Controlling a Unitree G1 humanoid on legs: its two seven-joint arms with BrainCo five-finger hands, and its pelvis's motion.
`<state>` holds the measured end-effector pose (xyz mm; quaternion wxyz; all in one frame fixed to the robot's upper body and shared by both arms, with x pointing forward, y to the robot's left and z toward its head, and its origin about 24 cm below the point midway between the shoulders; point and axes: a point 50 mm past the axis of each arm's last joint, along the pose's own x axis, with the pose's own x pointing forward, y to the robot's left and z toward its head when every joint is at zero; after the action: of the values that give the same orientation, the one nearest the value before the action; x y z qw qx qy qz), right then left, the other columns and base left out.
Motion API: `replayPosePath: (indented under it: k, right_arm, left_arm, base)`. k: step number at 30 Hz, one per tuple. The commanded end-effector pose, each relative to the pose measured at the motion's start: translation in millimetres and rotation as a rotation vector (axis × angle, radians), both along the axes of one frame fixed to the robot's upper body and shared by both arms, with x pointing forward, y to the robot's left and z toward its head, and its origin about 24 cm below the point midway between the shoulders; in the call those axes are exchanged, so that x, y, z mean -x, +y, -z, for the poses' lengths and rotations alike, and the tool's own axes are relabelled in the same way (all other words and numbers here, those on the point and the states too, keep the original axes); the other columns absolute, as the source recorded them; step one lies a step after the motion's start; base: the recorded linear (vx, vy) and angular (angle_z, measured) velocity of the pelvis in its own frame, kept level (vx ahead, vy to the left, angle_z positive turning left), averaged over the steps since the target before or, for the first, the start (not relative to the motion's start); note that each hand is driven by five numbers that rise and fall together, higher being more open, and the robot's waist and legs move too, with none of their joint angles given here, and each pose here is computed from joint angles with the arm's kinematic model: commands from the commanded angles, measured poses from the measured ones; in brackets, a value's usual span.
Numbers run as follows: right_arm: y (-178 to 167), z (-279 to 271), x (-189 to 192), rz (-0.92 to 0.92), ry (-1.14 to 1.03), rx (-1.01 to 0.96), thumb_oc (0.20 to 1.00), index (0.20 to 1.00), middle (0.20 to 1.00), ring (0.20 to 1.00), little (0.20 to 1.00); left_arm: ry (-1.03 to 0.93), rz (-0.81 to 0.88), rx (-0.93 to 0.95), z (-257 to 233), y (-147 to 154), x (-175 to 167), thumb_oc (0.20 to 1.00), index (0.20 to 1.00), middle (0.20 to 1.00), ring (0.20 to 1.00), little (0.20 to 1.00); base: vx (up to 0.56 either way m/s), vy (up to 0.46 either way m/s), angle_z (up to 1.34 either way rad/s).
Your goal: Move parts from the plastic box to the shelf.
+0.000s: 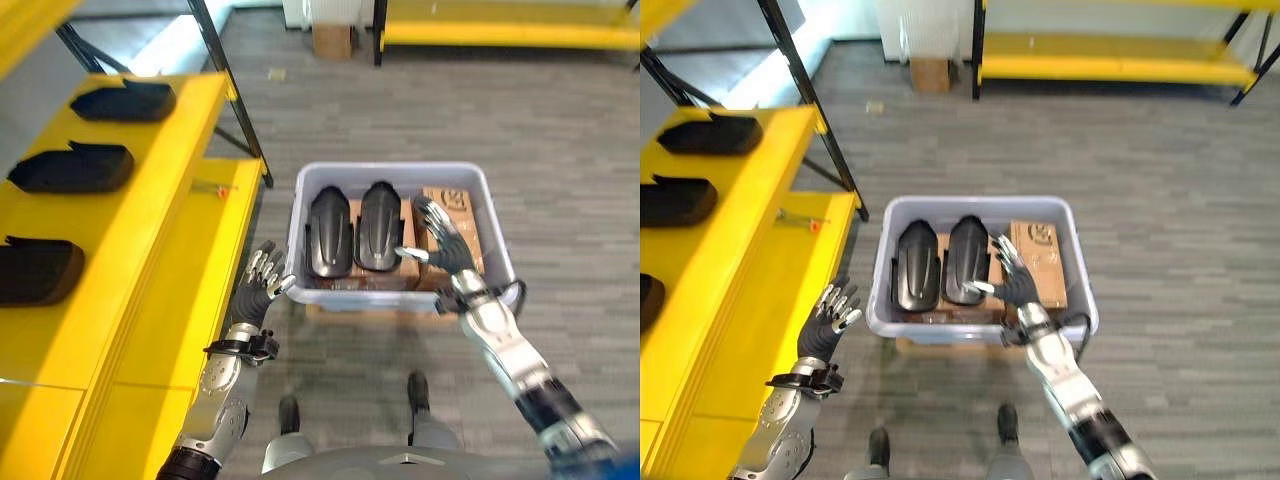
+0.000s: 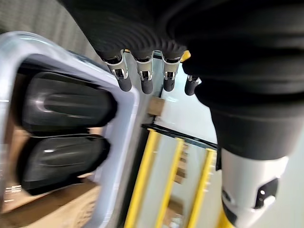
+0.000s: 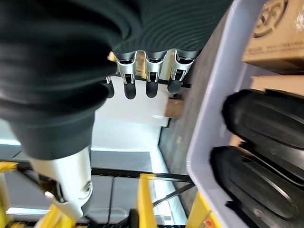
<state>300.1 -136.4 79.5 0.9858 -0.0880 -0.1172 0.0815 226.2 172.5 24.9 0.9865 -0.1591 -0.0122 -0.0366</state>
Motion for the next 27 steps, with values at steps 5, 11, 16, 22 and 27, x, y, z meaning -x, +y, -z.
replayPosePath:
  k: [5, 11, 16, 22, 27]
  right_arm:
    - [1, -82, -45, 0.149, -0.286, 0.018, 1.0, 1.0, 1.0, 1.0, 1.0]
    - [-12, -127, -65, 0.278, -0.394, 0.006, 1.0, 1.0, 1.0, 1.0, 1.0]
    - [-24, -148, -73, 0.372, -0.448, 0.049, 1.0, 1.0, 1.0, 1.0, 1.0]
    - [-37, -158, -66, 0.469, -0.518, 0.036, 1.0, 1.0, 1.0, 1.0, 1.0]
    - [-38, -157, -58, 0.513, -0.558, -0.014, 1.0, 1.0, 1.0, 1.0, 1.0]
  left_arm:
    - [-0.184, 0.032, 0.045, -39, -12, -16, 1.0, 1.0, 1.0, 1.0, 1.0]
    - [-0.216, 0.033, 0.054, -48, -18, -20, 1.0, 1.0, 1.0, 1.0, 1.0]
    - [-0.23, 0.053, 0.056, -53, -26, -21, 1.0, 1.0, 1.0, 1.0, 1.0]
    - [-0.26, 0.02, 0.053, -62, -27, -27, 1.0, 1.0, 1.0, 1.0, 1.0]
    - [-0.269, 0.009, 0.041, -63, -27, -28, 1.0, 1.0, 1.0, 1.0, 1.0]
  base:
    - [-0.06, 0.011, -0.01]
    - [-0.05, 0.04, -0.03]
    - [-0.02, 0.01, -0.02]
    - [0.0, 0.007, 0.0]
    - [0.0, 0.0, 0.0]
